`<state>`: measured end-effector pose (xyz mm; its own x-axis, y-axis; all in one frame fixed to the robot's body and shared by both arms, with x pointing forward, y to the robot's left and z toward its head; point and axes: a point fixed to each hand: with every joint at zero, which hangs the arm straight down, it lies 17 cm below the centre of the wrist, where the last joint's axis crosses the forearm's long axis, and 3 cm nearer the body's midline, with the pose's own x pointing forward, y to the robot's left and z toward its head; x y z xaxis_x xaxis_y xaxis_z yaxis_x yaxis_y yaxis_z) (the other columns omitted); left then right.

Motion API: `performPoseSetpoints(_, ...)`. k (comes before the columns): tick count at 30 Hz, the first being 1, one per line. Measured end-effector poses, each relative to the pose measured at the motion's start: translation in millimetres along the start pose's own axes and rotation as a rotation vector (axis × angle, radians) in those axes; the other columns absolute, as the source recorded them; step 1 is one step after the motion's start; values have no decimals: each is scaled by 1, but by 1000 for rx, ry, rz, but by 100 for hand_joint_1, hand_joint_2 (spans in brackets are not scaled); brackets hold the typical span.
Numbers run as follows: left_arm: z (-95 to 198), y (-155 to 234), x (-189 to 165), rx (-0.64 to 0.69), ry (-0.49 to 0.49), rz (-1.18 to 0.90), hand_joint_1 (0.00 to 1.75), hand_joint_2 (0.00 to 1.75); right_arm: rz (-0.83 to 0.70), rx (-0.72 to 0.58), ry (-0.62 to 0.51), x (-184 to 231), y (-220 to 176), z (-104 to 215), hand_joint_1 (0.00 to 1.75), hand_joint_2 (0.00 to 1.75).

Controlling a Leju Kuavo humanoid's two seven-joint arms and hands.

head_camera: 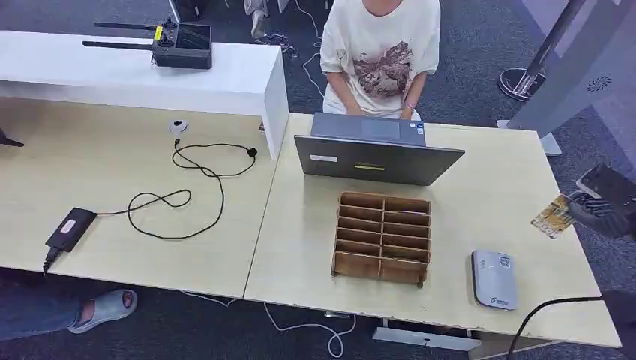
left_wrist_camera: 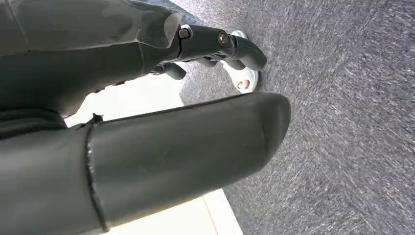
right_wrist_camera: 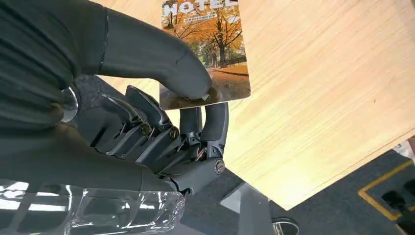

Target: Pass the card to the sensor for recognition and then transmit it.

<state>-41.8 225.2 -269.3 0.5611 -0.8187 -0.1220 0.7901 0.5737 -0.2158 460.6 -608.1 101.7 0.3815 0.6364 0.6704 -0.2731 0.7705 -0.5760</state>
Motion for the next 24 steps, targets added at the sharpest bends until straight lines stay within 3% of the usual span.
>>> performPoseSetpoints(20, 0, 1, 0, 7, -2, 2, 0, 0, -1, 31, -17, 3, 11, -2, 175, 175)
performPoseSetpoints(24, 0, 1, 0, 8, -3, 3, 0, 0, 34, 69, -5, -13, 30, 2, 175, 175)
